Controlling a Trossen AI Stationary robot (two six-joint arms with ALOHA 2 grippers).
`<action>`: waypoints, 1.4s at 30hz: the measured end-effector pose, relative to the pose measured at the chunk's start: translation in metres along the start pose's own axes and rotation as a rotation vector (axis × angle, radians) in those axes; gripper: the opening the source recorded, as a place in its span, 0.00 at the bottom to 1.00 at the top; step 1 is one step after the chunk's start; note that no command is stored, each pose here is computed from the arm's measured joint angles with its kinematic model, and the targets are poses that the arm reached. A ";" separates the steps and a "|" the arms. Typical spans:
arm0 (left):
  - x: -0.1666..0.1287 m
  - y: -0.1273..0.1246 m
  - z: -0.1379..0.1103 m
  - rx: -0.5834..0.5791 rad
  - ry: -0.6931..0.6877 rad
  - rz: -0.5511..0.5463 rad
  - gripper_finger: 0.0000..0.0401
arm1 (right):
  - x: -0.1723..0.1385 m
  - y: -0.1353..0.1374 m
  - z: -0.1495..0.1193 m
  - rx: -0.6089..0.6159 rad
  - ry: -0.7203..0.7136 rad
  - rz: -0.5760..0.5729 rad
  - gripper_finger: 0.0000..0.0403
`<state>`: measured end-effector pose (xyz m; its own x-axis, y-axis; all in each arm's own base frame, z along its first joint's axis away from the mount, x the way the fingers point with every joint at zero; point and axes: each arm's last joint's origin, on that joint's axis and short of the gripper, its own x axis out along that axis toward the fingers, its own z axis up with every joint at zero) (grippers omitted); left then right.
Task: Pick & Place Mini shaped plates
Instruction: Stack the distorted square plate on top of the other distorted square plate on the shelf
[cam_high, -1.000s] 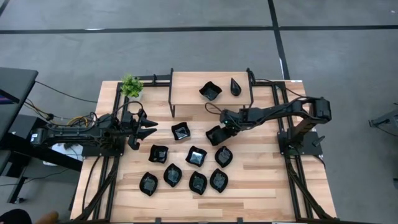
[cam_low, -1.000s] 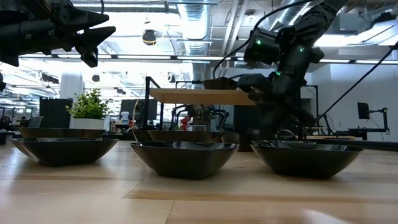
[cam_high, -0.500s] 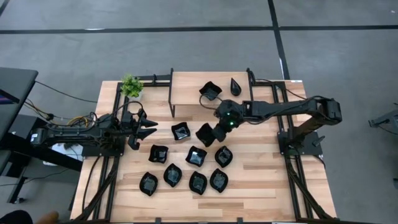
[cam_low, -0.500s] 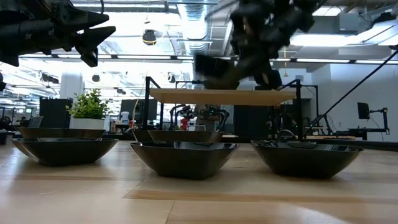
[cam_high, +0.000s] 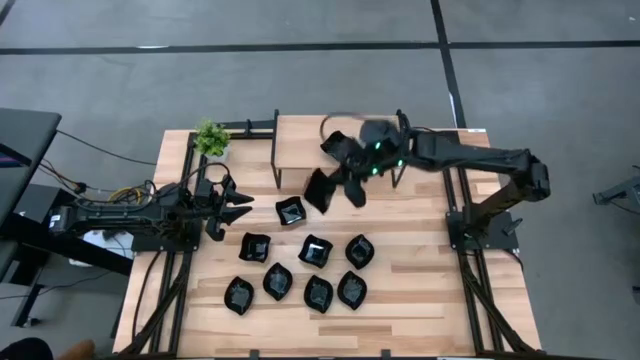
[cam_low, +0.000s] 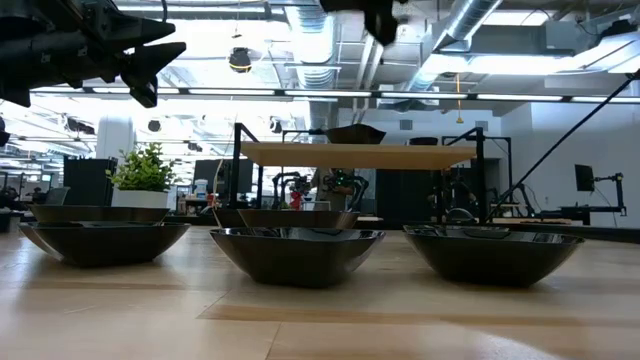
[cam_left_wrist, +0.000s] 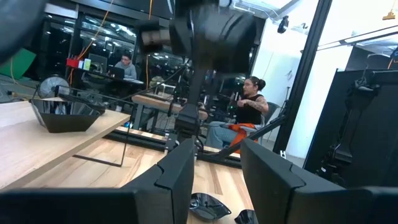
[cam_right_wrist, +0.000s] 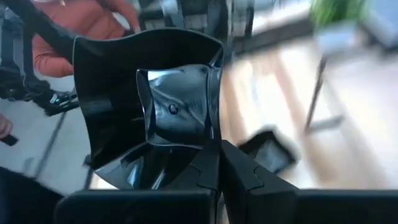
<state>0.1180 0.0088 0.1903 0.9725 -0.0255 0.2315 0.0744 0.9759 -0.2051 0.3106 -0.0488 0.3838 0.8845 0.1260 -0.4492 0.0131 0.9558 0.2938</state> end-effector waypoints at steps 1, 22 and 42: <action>0.000 0.000 0.000 0.000 0.000 0.000 0.33 | -0.006 -0.001 0.009 -0.031 -0.032 -0.007 0.00; 0.000 0.000 0.000 0.000 0.000 0.000 0.33 | -0.094 -0.086 0.063 0.352 0.100 -0.364 0.00; 0.000 0.000 0.000 0.003 0.001 0.001 0.33 | -0.033 -0.170 0.047 0.417 0.513 -0.269 0.00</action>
<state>0.1180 0.0088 0.1902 0.9727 -0.0250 0.2308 0.0731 0.9766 -0.2025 0.3007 -0.2275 0.3884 0.4963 0.1075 -0.8615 0.4680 0.8027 0.3698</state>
